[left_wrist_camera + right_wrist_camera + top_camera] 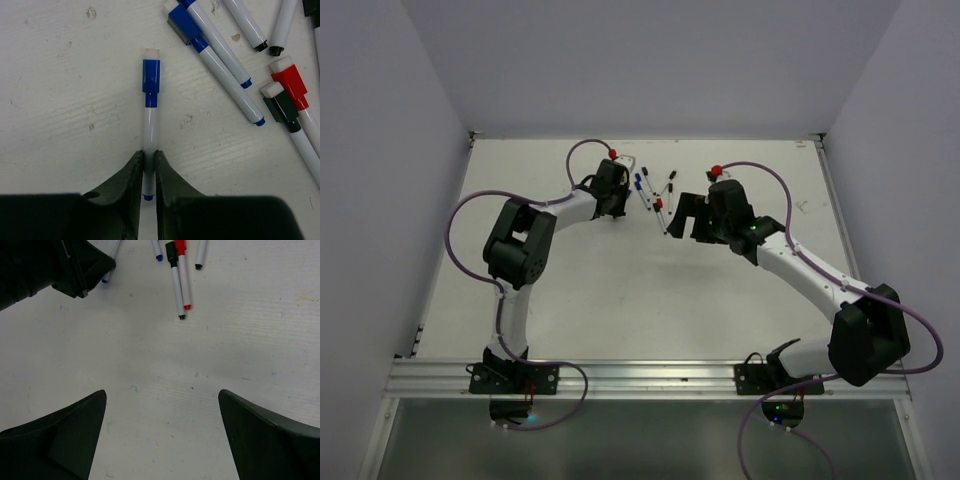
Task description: Open the pen caps
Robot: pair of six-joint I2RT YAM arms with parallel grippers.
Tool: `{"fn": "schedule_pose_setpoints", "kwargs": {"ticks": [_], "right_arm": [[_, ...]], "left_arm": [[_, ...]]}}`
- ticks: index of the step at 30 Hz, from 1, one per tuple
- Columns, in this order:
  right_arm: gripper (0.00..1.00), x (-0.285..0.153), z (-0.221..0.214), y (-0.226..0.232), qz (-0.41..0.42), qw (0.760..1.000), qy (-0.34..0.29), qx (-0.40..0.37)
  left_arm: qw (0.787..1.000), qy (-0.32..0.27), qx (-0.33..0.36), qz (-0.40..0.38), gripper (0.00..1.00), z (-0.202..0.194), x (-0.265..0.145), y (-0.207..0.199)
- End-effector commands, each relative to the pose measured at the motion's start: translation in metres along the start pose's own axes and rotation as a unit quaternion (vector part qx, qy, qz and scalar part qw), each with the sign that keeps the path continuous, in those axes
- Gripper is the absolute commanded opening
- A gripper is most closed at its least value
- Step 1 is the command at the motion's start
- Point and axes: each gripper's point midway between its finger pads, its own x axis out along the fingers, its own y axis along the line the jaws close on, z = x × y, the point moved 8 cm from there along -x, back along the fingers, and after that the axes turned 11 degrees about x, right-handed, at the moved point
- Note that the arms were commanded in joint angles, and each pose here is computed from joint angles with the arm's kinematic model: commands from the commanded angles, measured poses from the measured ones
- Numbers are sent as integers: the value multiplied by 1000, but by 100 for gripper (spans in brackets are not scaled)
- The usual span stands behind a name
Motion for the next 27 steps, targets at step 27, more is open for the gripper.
{"fn": "schedule_pose_setpoints", "kwargs": {"ticks": [27], "right_arm": [[78, -13, -20, 38, 235, 970, 7, 64]], "left_arm": [[926, -222, -82, -296, 0, -69, -215, -92]]}}
